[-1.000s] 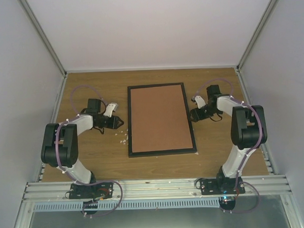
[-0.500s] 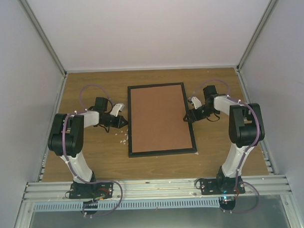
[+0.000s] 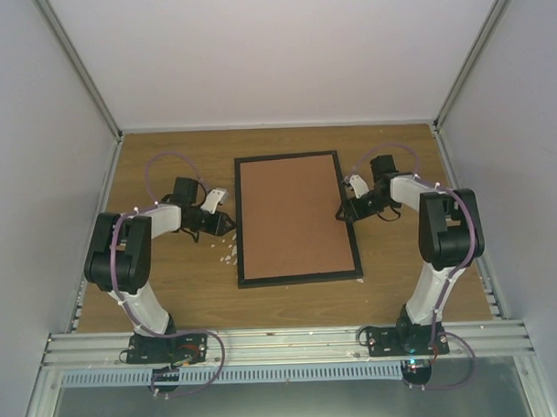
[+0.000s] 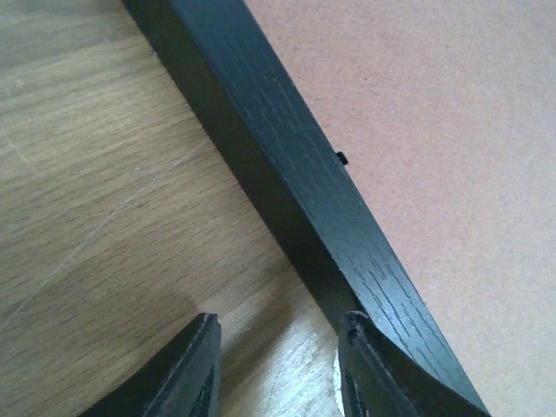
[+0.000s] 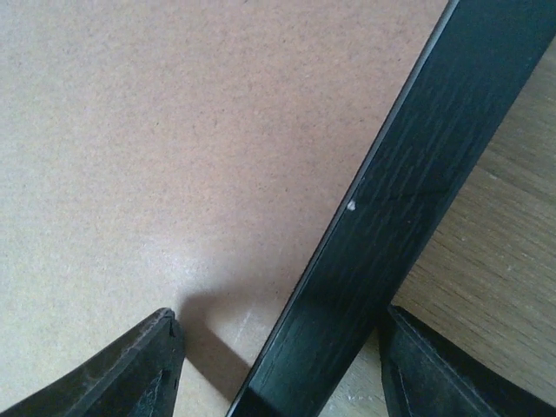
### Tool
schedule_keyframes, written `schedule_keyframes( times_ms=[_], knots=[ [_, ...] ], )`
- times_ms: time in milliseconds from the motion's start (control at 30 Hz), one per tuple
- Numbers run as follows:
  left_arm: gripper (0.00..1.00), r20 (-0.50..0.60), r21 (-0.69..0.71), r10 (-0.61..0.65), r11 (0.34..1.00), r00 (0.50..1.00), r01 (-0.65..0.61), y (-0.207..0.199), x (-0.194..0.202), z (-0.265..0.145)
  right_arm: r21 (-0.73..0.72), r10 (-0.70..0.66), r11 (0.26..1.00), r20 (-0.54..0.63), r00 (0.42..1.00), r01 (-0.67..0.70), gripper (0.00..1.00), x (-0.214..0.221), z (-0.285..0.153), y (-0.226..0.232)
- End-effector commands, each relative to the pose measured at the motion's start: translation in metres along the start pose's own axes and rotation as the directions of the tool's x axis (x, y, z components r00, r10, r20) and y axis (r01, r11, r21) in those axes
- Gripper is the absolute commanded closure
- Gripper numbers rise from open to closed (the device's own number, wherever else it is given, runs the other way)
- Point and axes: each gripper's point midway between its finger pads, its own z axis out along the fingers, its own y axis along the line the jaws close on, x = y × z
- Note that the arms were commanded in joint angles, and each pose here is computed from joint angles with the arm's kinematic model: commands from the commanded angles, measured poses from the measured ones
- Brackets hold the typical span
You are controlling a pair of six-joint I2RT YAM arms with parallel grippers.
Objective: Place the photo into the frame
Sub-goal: Install the photo frame at the center of the board.
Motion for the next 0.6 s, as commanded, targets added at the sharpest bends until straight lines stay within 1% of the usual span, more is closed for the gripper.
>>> schedule_keyframes(
  times_ms=[0, 67, 200, 433, 567],
  knots=[
    [0.53, 0.012, -0.051, 0.046, 0.998, 0.999, -0.046, 0.003, -0.007, -0.004, -0.034, 0.045, 0.998, -0.044, 0.998, -0.047, 0.37, 0.005, 0.006, 0.002],
    [0.42, 0.024, -0.059, 0.054, 0.997, 0.998, -0.053, 0.004, -0.013, -0.006, -0.045, 0.063, 0.997, 0.003, 0.998, -0.063, 0.33, -0.015, 0.0, -0.002],
    [0.34, 0.048, -0.076, 0.071, 0.995, 0.996, -0.068, 0.006, -0.025, -0.009, -0.016, 0.083, 0.997, 0.091, 0.992, -0.081, 0.3, -0.05, -0.008, -0.014],
    [0.34, 0.058, -0.091, 0.061, 0.994, 0.996, -0.056, 0.012, -0.033, -0.004, 0.068, 0.094, 0.992, 0.18, 0.979, -0.107, 0.32, -0.091, 0.001, -0.047],
    [0.36, 0.062, -0.105, 0.053, 0.993, 0.997, -0.046, 0.019, -0.036, 0.0, 0.084, 0.118, 0.987, 0.211, 0.97, -0.138, 0.36, -0.103, 0.01, -0.06]
  ],
)
